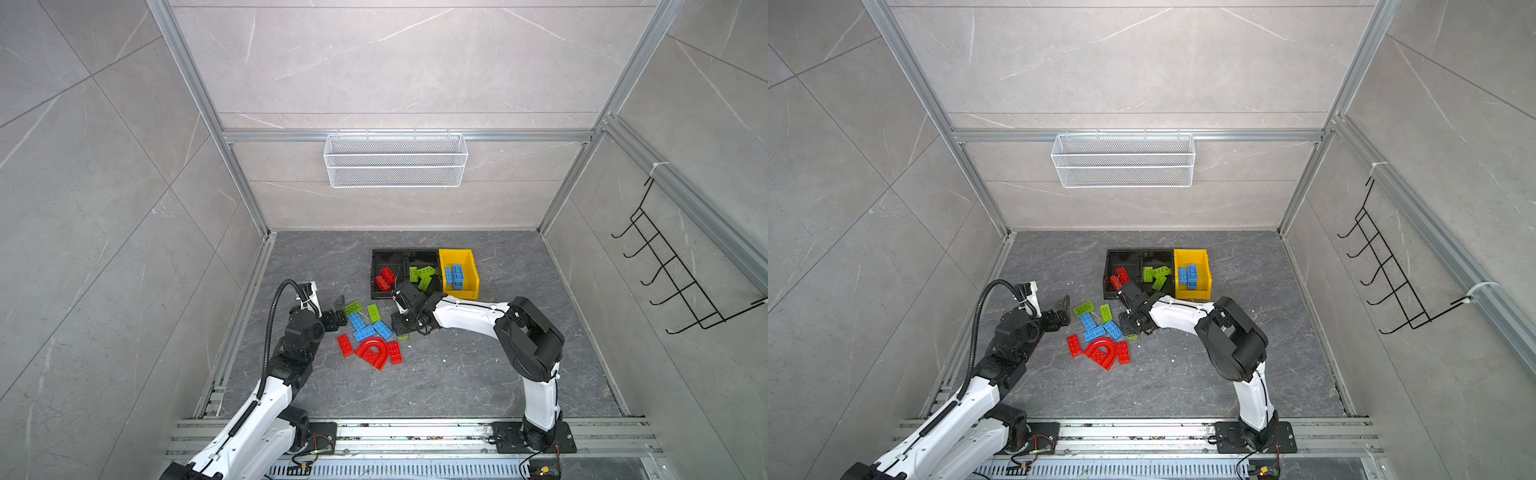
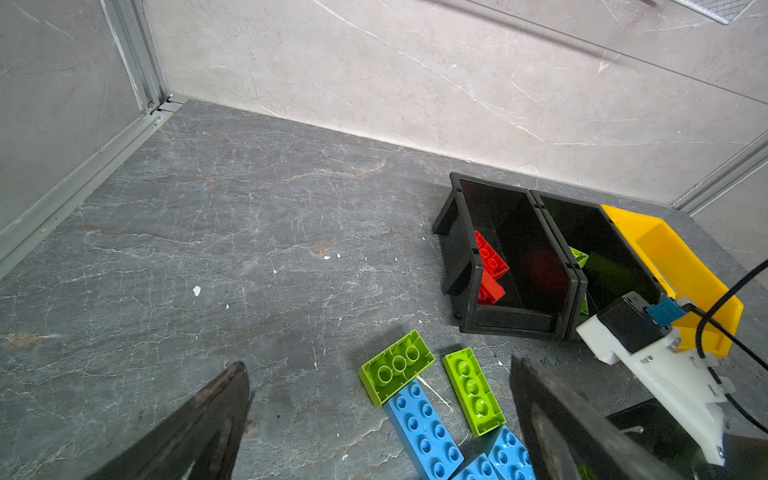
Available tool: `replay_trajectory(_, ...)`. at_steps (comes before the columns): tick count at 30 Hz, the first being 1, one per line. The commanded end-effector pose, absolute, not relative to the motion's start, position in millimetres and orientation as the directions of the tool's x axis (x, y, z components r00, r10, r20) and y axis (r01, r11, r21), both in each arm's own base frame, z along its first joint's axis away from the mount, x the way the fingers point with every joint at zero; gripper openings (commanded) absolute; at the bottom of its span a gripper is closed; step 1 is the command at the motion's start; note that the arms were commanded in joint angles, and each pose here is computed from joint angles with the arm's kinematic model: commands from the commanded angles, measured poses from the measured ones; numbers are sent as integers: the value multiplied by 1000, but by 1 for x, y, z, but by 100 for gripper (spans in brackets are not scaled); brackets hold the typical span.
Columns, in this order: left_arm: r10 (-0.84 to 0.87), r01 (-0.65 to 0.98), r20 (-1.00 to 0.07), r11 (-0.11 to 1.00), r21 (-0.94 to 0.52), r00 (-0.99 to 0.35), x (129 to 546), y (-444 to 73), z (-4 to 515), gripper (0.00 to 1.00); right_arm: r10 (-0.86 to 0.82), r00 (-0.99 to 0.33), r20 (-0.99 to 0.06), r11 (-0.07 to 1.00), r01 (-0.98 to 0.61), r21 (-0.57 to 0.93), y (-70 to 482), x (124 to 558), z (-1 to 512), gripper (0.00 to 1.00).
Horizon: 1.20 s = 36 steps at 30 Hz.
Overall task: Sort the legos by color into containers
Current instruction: 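Carry the lime-green brick with the right gripper into the black bin beside the yellow bin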
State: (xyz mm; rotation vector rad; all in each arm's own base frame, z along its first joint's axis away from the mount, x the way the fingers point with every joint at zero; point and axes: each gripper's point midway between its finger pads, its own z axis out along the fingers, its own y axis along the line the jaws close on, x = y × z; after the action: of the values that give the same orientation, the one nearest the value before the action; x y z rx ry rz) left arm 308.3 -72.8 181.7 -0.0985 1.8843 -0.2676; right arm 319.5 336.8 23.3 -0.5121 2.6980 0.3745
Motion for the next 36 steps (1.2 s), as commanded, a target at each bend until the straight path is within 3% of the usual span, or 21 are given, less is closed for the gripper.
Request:
replay_trajectory(1, -213, 75, -938, 968, -241, -273, 311, -72, 200, 100, -337, -867, -367, 916, -392, 87, 317, 316, 18, 43)
replay_trajectory(7, -215, 75, -938, 967, -243, -271, 310, -72, 201, 100, -324, -854, -408, 918, -388, 83, 306, 315, 39, 32)
replay_trajectory(13, -214, 76, -938, 967, -242, -272, 310, -72, 200, 100, -233, -845, -481, 885, -390, 255, 297, 329, 82, 23)
replay_trajectory(23, -222, 177, -926, 942, -284, -304, 313, -94, 200, 100, -152, -817, -557, 896, -351, 271, 242, 400, 125, 22)
replay_trajectory(29, -222, 297, -897, 890, -346, -381, 318, -125, 193, 100, -104, -796, -596, 899, -331, 286, 240, 439, 131, 22)
replay_trajectory(36, -212, 315, -892, 882, -351, -399, 320, -130, 189, 100, -94, -790, -606, 915, -308, 260, 245, 481, 125, 22)
